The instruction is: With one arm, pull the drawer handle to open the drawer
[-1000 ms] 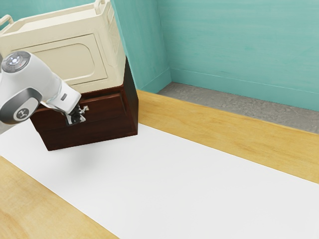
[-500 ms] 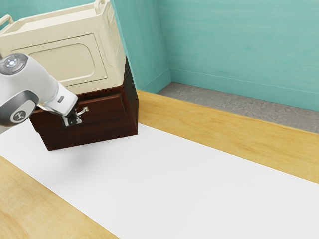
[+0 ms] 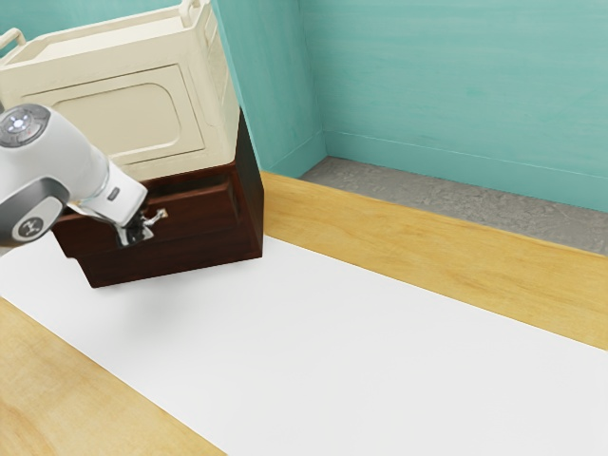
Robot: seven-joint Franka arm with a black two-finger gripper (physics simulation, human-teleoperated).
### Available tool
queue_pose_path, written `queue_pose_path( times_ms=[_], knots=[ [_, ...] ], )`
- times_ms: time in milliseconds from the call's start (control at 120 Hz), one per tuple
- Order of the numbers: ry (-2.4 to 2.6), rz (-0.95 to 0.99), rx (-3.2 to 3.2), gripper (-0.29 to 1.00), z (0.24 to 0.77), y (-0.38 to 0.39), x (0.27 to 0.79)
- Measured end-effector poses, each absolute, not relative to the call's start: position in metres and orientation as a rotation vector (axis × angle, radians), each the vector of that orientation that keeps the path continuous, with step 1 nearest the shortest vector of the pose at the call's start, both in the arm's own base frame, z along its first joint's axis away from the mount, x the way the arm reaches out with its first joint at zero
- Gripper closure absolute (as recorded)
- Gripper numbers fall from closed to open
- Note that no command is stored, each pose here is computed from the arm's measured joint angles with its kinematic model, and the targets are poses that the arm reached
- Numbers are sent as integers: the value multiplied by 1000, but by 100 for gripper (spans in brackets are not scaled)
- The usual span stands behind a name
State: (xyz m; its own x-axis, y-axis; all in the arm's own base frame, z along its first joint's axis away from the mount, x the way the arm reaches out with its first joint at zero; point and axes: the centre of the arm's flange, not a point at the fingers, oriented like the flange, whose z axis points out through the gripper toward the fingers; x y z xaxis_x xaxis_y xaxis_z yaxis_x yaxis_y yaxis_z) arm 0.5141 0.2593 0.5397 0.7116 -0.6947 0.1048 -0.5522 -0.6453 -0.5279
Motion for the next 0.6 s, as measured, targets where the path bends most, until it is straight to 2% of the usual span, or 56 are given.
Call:
queue_pose_path(
  times_ms=[600],
  knots=[
    [933, -422, -2477, 79, 550, 227, 477]
  ],
)
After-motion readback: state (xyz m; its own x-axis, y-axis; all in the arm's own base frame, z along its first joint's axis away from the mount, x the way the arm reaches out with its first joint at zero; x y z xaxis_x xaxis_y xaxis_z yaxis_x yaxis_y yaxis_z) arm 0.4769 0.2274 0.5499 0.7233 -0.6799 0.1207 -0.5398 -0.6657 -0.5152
